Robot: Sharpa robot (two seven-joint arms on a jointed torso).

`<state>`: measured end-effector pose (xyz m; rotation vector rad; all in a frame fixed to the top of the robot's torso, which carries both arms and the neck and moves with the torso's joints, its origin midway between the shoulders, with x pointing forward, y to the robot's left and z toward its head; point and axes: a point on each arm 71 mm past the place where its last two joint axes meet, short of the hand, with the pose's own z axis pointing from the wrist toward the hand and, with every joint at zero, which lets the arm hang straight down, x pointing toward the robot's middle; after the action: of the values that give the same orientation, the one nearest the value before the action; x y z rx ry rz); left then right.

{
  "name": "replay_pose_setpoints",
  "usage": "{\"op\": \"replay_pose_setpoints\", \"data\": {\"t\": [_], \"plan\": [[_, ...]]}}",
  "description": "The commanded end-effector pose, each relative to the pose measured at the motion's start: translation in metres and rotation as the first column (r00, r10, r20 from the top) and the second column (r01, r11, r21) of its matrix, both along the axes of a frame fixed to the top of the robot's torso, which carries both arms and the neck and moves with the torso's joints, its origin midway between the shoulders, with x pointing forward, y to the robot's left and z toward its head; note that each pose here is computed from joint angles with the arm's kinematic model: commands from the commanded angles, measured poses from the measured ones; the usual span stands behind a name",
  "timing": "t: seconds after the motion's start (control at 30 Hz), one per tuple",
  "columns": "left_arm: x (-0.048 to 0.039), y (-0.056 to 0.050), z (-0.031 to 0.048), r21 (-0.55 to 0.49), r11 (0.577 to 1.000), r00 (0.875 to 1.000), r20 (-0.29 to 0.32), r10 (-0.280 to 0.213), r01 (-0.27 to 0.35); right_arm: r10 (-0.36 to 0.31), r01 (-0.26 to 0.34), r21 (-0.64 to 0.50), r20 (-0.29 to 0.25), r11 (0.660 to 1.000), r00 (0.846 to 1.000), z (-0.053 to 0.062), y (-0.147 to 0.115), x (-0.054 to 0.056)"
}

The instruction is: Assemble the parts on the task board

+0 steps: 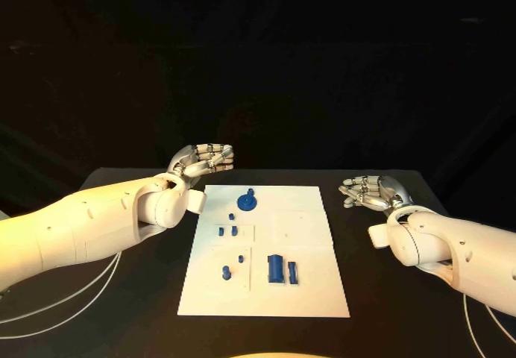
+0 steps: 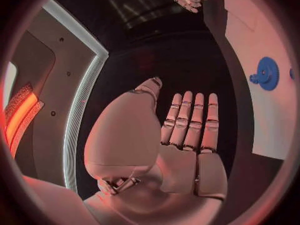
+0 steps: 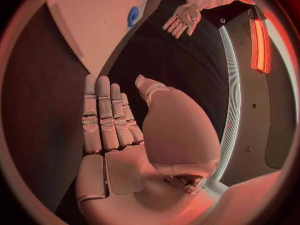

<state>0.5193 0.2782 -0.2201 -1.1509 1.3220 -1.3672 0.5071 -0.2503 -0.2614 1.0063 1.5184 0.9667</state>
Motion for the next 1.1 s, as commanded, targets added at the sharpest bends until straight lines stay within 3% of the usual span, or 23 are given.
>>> {"op": "replay_pose_setpoints", "data": {"t": [0.03,0.07,0.13,0.37,0.57,0.77,0.97,1.1], "plan": [[0.0042,0.004,-0.0042,-0.026,0.995,0.995,0.031,0.094,-0.094,0.050,-0.054,0.107,0.039,0.993,0.998,0.003,0.003,0.007],[0.0021,0.000,-0.0028,-0.001,1.000,1.000,0.001,0.020,-0.020,-0.003,0.003,0.016,0.005,1.000,1.000,0.000,-0.001,0.004],[0.0017,0.000,-0.0030,-0.001,1.000,1.000,0.001,0.022,-0.022,-0.004,0.004,0.021,0.007,1.000,1.000,0.000,0.000,0.003],[-0.0062,-0.016,-0.0049,0.003,0.999,0.999,0.002,0.044,-0.044,-0.021,0.016,0.109,0.045,0.994,0.999,0.008,0.016,-0.008],[-0.0249,-0.046,-0.0068,0.012,0.996,0.996,0.002,0.091,-0.091,-0.068,0.042,0.254,0.095,0.966,0.993,0.025,0.043,-0.029],[-0.0460,-0.073,-0.0057,0.023,0.990,0.991,0.003,0.136,-0.137,-0.101,0.060,0.327,0.112,0.943,0.989,0.036,0.056,-0.044],[-0.0567,-0.085,-0.0042,0.028,0.987,0.988,0.003,0.157,-0.158,-0.105,0.062,0.335,0.114,0.940,0.988,0.037,0.058,-0.045],[-0.0575,-0.086,-0.0041,0.029,0.987,0.987,0.003,0.159,-0.159,-0.105,0.062,0.335,0.114,0.940,0.988,0.037,0.058,-0.045]]}}
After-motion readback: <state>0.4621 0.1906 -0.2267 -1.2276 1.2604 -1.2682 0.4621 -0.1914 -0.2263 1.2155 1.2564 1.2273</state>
